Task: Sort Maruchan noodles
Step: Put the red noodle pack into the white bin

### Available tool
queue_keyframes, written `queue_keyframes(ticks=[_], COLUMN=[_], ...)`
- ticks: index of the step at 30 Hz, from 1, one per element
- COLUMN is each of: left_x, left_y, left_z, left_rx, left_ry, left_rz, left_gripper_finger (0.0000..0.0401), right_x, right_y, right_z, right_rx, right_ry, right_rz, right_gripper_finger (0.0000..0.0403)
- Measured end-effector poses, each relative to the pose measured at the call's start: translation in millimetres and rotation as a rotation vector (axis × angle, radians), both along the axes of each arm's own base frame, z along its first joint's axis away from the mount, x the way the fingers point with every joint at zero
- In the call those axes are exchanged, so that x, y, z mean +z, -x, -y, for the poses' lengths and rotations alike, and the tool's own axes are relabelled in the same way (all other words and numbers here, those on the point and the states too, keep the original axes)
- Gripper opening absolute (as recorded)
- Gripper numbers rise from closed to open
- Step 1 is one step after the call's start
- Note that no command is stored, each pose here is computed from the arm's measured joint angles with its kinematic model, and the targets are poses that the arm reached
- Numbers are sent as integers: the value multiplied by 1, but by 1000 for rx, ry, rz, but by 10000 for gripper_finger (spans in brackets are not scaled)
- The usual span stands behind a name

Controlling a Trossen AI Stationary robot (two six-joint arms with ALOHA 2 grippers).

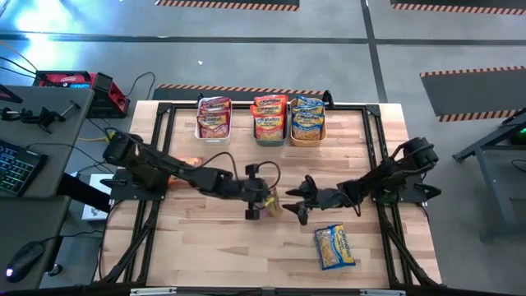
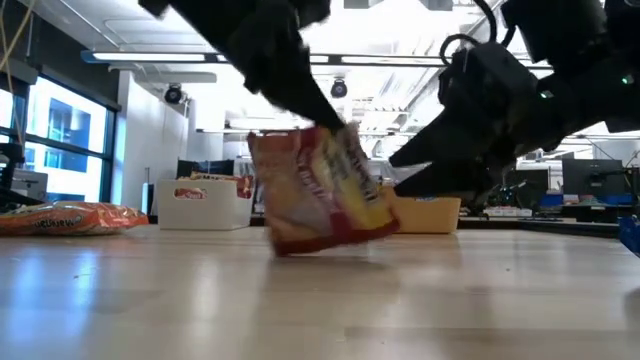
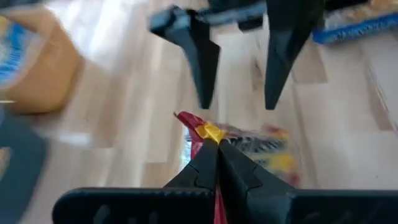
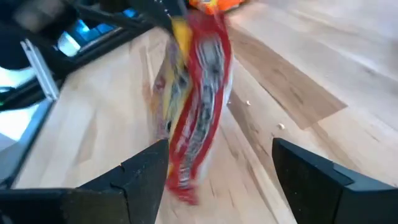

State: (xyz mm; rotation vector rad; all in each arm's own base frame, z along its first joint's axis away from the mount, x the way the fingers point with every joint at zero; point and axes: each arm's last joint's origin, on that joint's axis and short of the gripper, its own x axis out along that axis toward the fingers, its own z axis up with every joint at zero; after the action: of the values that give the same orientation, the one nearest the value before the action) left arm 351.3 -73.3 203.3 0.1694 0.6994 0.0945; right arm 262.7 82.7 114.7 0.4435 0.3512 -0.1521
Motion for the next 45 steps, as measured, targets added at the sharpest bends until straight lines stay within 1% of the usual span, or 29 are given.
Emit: queue_keyframes(ticks=[2, 4, 6, 10, 13, 18, 21, 24, 28, 32, 34, 37, 41, 45], left_x=[7, 11, 14, 17, 17, 18, 18, 18, 18, 18, 18, 19, 20, 23], left_y=[3, 8, 10, 13, 14, 14, 14, 14, 14, 15, 16, 17, 19, 21], left_z=[7, 14, 20, 28, 31, 31, 30, 29, 29, 30, 32, 35, 38, 42], left_rx=[24, 43, 50, 54, 71, 93, 114, 128, 136, 146, 153, 153, 169, 173], left_ry=[-26, -56, -68, -88, -112, -128, -141, -145, -138, -138, -149, -155, -177, -167], left_rz=[37, 47, 68, 85, 92, 101, 106, 113, 115, 120, 123, 128, 136, 148], left_gripper_finger=[0, 0, 0, 0, 0, 0, 0, 0, 0, 0, 0, 0, 0, 0], right_x=[1, 4, 3, 3, -4, -16, -23, -31, -39, -44, -44, -43, -41, -41], right_y=[0, -2, -2, -6, -10, -22, -32, -43, -54, -61, -60, -59, -57, -56], right_z=[-4, -7, -8, -9, -7, -12, -15, -18, -20, -21, -23, -26, -31, -35], right_rx=[11, 38, 50, 62, 37, 109, 119, 95, 17, -53, -58, -73, -65, -30], right_ry=[47, 51, 51, 131, 204, 206, 199, 208, 235, 263, 283, 315, 359, 377], right_rz=[28, 62, 64, 63, 40, 78, 101, 98, 92, 88, 86, 95, 107, 111], right_gripper_finger=[268, 268, 268, 268, 268, 268, 268, 268, 268, 265, 253, 221, 154, 81])
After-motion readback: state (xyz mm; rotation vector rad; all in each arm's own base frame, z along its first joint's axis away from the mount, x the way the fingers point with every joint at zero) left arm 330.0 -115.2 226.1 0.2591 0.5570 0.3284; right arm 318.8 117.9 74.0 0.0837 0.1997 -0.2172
